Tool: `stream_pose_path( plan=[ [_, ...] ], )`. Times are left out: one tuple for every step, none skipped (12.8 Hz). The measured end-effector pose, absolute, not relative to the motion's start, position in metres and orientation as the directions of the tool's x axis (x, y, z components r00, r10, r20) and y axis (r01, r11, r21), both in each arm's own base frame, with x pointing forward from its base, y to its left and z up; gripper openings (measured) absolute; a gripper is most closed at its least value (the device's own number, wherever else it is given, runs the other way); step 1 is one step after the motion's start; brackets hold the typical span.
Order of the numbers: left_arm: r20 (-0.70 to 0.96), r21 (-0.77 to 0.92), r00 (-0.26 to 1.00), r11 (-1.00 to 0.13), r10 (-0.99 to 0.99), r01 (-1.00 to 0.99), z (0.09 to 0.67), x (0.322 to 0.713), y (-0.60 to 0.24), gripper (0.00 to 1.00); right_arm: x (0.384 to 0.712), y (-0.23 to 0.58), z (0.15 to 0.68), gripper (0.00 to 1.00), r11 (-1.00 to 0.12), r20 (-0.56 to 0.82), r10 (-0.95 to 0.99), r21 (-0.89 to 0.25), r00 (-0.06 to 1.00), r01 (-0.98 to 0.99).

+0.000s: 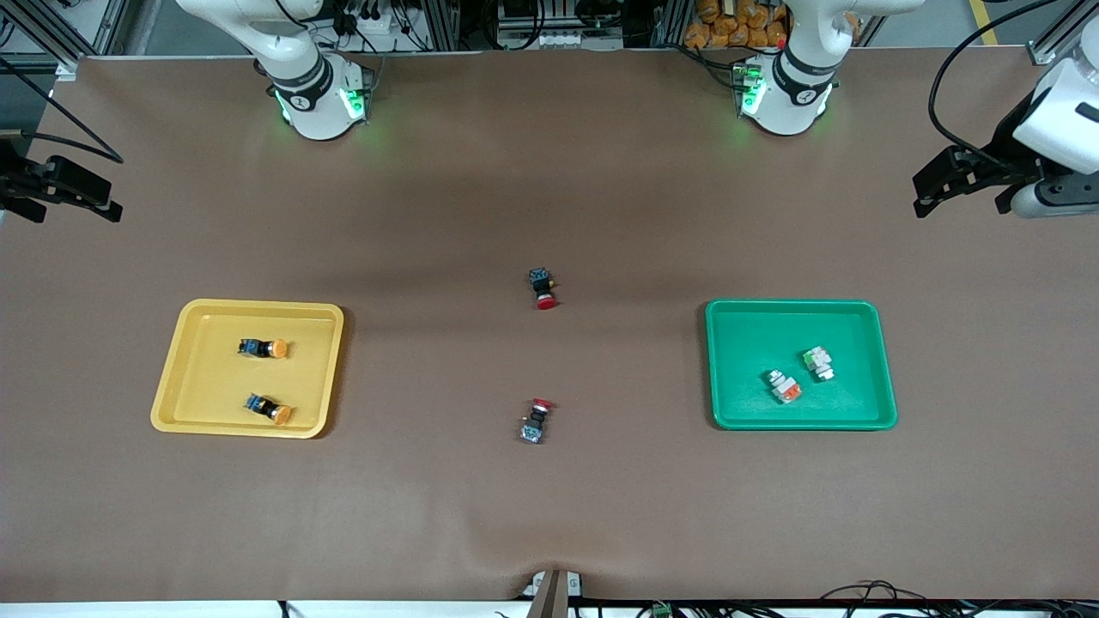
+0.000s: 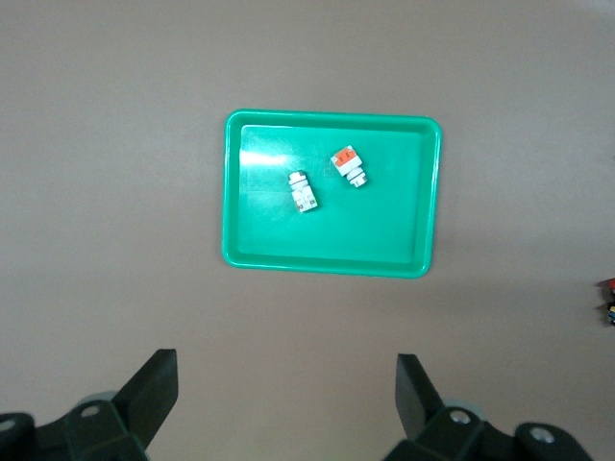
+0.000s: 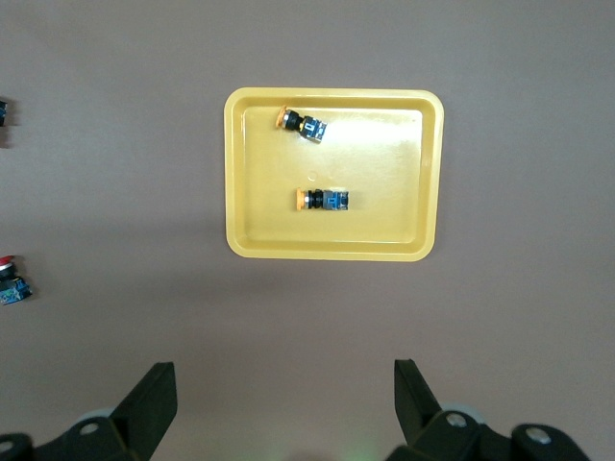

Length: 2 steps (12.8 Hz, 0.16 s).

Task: Place green and yellow buttons in trays

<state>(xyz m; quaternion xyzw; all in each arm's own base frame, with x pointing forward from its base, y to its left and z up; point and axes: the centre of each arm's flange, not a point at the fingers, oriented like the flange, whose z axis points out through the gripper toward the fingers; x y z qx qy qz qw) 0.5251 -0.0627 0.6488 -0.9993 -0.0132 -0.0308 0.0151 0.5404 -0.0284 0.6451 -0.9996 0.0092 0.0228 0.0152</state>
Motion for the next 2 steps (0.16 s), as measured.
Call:
stream_pose_path(
  plan=[
    [0.057,-0.029,0.998,-0.999,0.024,0.026,0.6522,0.5237,-0.0613,1.0,0.5404,-0.0284,0.6451,1.0,-0.999,-0.046,-0.017,-0.03,0.999,-0.019],
    [0.051,-0.029,0.998,-0.999,0.025,0.027,0.6551,0.5223,-0.0602,1.0,0.5404,-0.0284,0.6451,1.0,-0.999,-0.046,-0.017,-0.03,0.999,-0.019]
  ],
)
